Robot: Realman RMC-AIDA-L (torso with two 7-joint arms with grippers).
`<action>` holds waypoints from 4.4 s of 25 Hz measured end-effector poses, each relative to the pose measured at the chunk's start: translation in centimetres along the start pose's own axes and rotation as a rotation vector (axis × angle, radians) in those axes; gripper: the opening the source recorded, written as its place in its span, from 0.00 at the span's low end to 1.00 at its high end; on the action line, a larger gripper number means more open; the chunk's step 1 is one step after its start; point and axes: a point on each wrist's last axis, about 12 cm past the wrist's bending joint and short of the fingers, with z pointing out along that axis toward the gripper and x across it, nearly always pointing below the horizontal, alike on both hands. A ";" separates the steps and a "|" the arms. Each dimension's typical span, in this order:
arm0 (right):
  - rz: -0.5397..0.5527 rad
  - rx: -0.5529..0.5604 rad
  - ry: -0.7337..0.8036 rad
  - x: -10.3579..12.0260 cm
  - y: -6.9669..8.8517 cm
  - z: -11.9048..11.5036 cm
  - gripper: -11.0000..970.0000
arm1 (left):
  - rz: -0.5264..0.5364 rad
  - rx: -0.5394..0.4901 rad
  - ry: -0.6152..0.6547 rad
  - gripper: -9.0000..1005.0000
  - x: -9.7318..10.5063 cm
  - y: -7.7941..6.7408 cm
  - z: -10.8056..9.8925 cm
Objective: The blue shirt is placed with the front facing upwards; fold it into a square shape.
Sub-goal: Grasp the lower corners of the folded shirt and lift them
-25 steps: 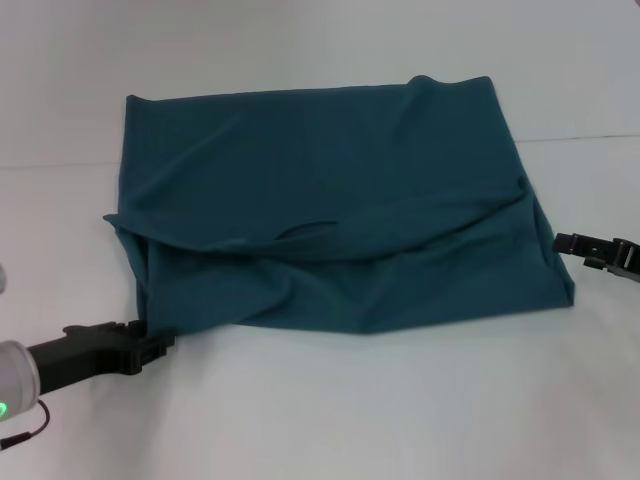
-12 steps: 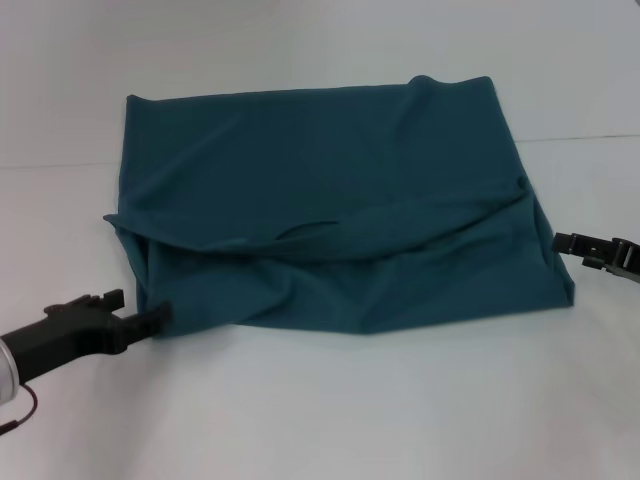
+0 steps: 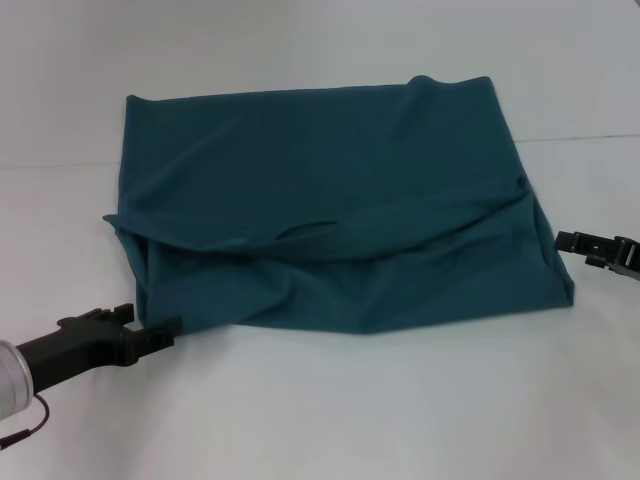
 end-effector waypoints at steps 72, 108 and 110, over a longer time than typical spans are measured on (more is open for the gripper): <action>-0.487 0.042 0.131 1.1 1.1 1.9 0.43 | 0.095 0.025 0.031 0.06 -2.7 -0.2 2.7; -0.382 -0.007 0.078 1.0 0.0 -1.2 0.04 | 0.049 0.103 0.167 0.08 -2.6 1.2 1.8; -0.382 -0.010 0.080 1.1 0.0 -1.3 0.04 | 0.045 0.114 0.171 0.12 -2.5 1.1 1.7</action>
